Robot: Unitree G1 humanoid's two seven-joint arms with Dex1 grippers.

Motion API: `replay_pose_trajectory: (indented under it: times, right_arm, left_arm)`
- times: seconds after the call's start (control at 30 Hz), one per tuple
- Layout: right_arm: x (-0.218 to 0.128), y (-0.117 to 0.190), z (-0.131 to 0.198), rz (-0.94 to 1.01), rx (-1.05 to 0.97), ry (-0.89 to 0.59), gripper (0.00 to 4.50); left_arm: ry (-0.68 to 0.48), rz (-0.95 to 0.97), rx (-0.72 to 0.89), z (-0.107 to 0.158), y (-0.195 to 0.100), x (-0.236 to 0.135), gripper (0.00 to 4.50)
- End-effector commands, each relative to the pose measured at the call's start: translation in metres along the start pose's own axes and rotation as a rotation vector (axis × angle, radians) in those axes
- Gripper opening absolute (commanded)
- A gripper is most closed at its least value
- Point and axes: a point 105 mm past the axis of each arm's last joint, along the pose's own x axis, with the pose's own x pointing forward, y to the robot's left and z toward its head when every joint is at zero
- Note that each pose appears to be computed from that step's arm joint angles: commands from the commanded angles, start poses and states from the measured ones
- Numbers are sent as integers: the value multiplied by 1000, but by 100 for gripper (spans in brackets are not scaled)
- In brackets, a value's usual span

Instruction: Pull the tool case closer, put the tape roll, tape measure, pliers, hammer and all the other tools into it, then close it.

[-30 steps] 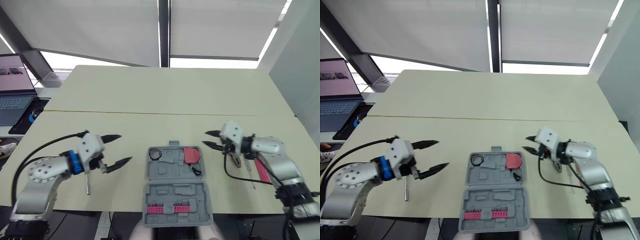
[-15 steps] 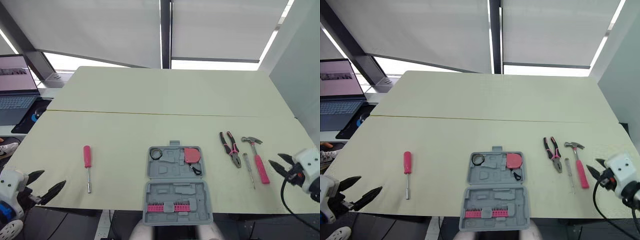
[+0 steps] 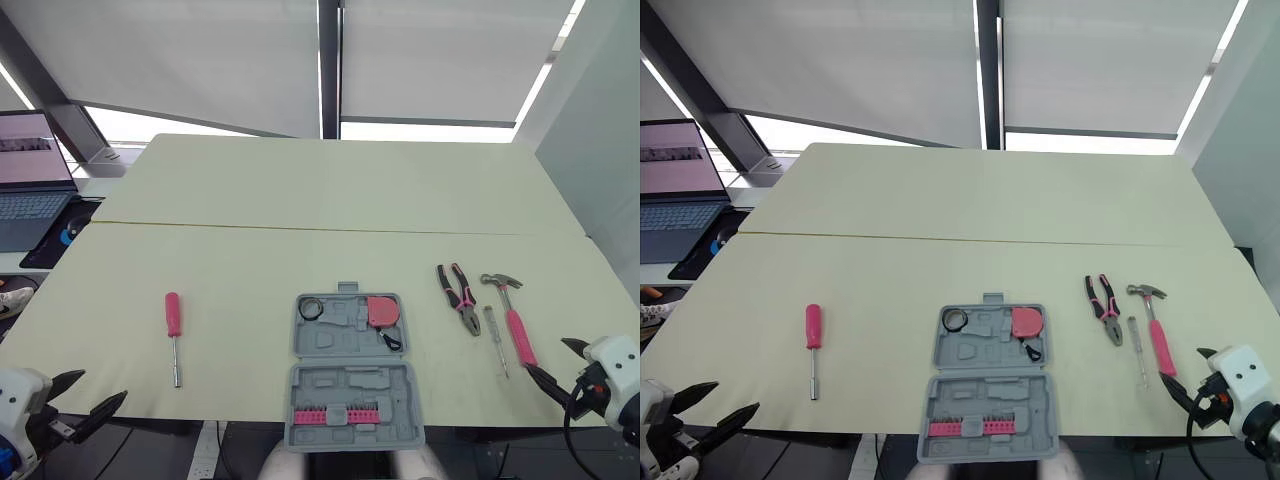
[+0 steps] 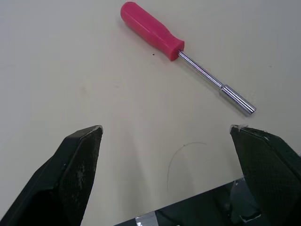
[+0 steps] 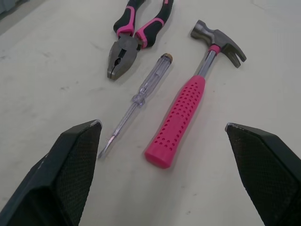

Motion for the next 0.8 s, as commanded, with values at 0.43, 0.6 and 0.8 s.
replay_pose_trajectory:
  times: [0.43, 0.6, 0.8]
  right_arm:
    - [10, -4, 12, 41, -46, -30, 448]
    - [13, 5, 20, 96, -59, -48, 448]
    - [34, 37, 44, 162, -16, -120, 448]
  left_arm:
    - [-118, -179, 206, 59, -28, 20, 450]
    - [-199, -381, 279, 91, -70, 44, 450]
    - [-321, -686, 400, 138, -140, 65, 450]
